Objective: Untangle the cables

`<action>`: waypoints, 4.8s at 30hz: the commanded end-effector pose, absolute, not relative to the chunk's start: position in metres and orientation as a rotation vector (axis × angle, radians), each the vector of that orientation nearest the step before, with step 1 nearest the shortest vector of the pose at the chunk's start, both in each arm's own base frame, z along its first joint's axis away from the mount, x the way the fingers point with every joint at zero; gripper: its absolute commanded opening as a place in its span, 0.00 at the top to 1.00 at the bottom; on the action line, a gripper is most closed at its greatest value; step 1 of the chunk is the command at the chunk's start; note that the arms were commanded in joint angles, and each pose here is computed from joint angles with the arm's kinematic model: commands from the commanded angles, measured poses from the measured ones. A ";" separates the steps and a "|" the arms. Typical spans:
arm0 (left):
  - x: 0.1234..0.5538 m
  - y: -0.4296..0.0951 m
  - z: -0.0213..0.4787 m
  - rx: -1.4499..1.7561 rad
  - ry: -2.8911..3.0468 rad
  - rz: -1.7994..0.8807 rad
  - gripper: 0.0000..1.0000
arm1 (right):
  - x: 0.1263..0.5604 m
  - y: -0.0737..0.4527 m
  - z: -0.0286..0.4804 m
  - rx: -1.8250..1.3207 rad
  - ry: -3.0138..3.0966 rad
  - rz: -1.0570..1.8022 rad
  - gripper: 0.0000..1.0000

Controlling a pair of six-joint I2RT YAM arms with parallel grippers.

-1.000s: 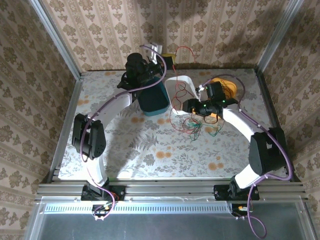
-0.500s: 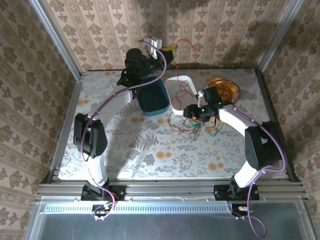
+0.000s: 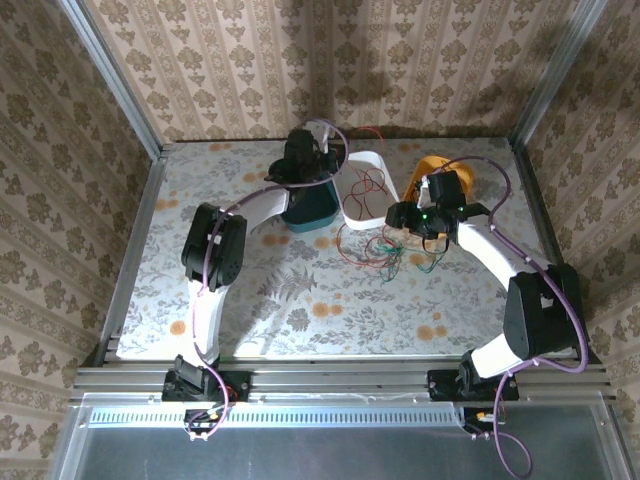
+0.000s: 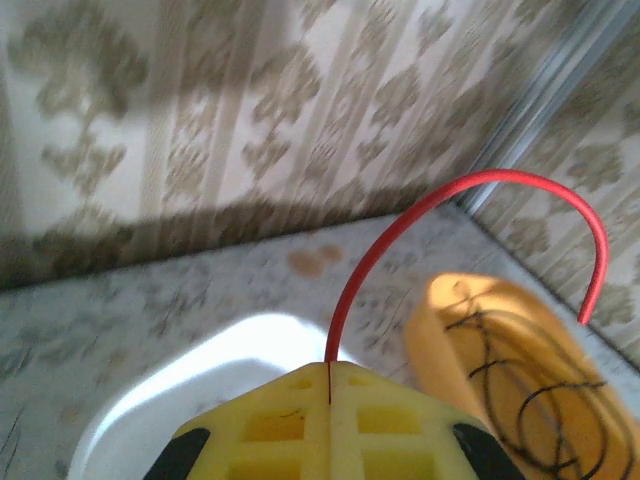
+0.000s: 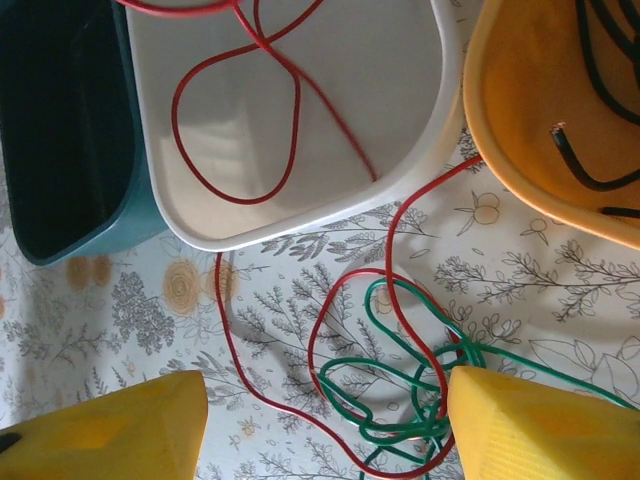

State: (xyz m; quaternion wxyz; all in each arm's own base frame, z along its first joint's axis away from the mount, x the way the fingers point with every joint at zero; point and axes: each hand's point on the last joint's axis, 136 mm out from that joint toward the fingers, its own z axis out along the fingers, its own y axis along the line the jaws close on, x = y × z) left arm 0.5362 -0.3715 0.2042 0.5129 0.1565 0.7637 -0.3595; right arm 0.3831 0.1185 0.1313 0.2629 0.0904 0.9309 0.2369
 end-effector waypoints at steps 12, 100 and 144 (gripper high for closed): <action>0.537 -0.354 0.176 0.297 2.053 -0.733 1.00 | 0.378 0.103 0.134 0.293 2.511 0.564 0.34; 0.296 -0.422 0.274 1.344 1.431 -0.755 1.00 | 0.366 0.066 0.127 0.512 2.471 0.583 0.34; 0.296 -0.390 0.286 1.241 1.451 -0.823 1.00 | 0.385 0.109 0.107 0.481 2.500 0.851 0.29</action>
